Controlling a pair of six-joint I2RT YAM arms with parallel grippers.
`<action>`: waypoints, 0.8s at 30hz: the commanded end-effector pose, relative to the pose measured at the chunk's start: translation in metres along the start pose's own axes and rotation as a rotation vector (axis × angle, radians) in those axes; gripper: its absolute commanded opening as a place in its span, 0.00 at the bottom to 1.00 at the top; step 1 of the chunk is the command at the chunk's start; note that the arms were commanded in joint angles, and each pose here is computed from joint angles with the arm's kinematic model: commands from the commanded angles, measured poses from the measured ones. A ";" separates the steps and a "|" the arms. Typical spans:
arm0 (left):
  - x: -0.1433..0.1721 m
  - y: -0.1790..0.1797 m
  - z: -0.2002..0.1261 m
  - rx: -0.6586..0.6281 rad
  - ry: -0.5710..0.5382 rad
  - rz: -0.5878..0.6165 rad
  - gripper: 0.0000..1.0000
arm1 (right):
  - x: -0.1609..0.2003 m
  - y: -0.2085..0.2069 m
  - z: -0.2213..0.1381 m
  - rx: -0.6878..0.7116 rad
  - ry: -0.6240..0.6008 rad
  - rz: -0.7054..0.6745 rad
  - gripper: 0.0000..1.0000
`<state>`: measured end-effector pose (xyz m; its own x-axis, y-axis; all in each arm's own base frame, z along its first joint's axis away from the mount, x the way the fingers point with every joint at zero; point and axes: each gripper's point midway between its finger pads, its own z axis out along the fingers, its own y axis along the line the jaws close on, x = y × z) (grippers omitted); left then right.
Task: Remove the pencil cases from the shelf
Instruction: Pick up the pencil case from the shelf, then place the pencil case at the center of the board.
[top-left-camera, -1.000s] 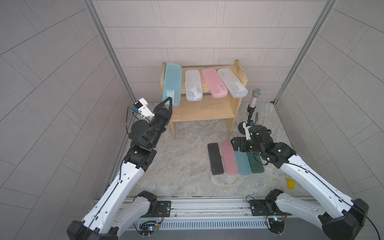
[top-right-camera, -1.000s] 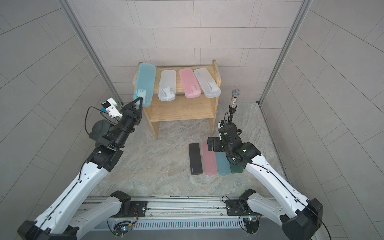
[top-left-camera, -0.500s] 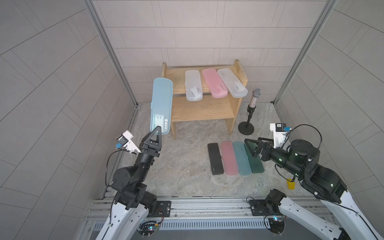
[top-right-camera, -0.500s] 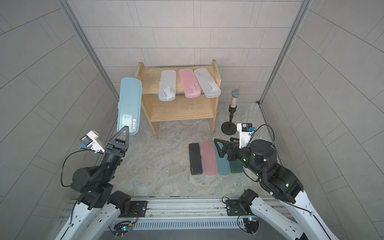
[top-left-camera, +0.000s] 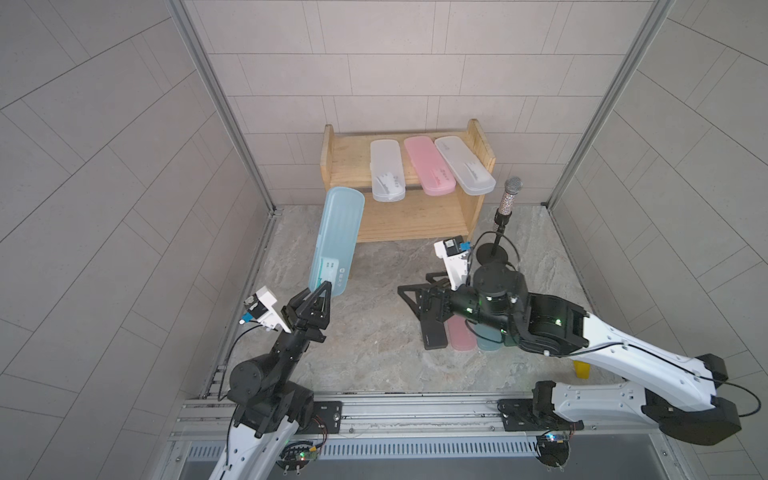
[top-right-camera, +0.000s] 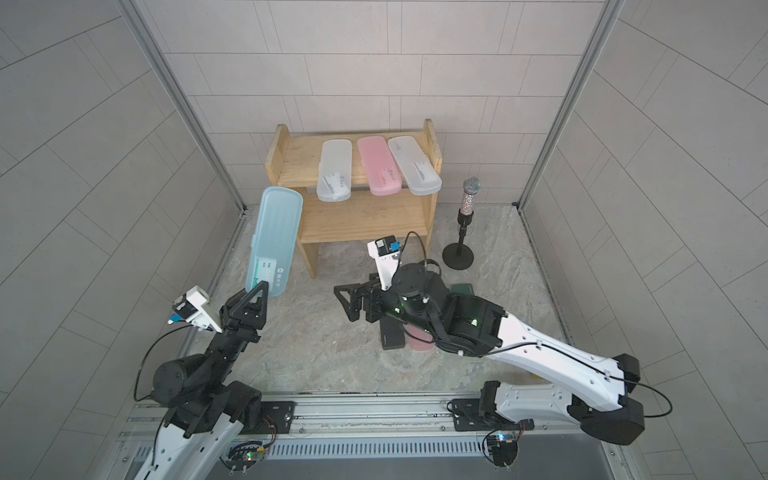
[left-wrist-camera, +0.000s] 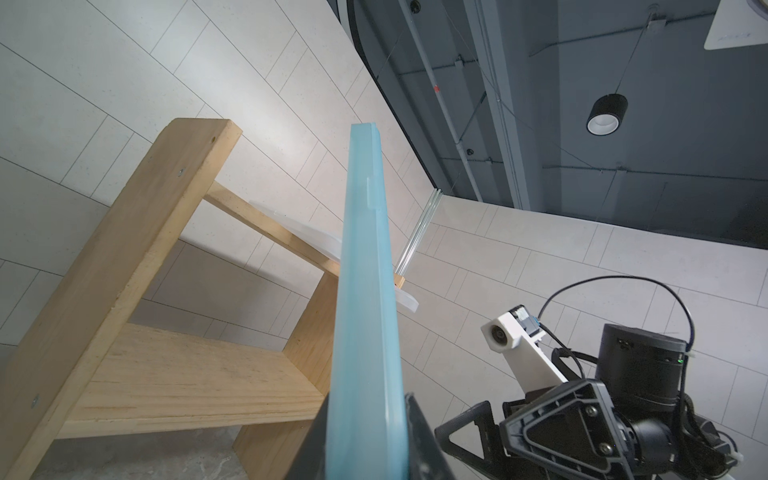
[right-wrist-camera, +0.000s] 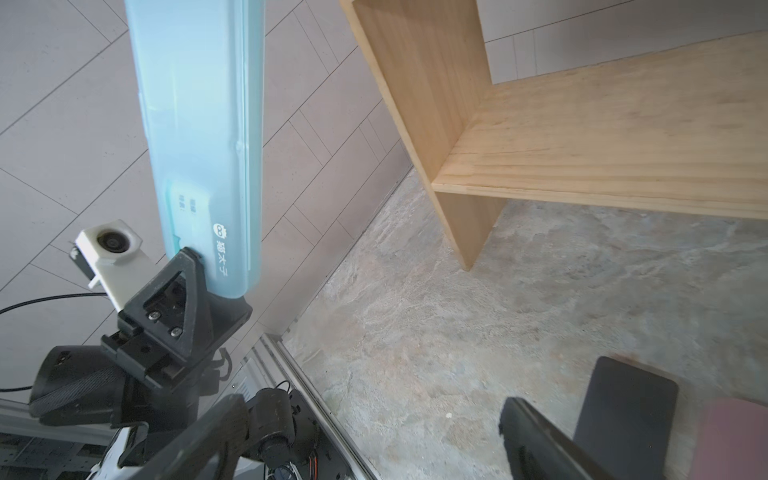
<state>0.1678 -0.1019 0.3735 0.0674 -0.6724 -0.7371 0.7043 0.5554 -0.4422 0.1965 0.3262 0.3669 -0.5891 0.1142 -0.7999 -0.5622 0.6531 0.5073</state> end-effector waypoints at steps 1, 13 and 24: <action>0.009 -0.003 -0.005 0.037 0.020 0.077 0.00 | -0.033 0.028 0.005 -0.064 -0.113 0.028 1.00; 0.009 -0.001 -0.015 0.041 -0.029 0.131 0.00 | -0.051 0.071 0.040 -0.107 -0.127 0.019 1.00; 0.009 -0.006 -0.016 0.082 -0.049 0.149 0.00 | -0.058 0.089 0.064 -0.081 -0.136 0.001 1.00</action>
<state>0.1661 -0.1059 0.3450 0.1347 -0.6022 -0.7869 0.7086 0.6136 -0.3483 0.2159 0.4258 0.4253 -0.5308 0.2032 -0.8228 -0.6086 0.5842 0.5370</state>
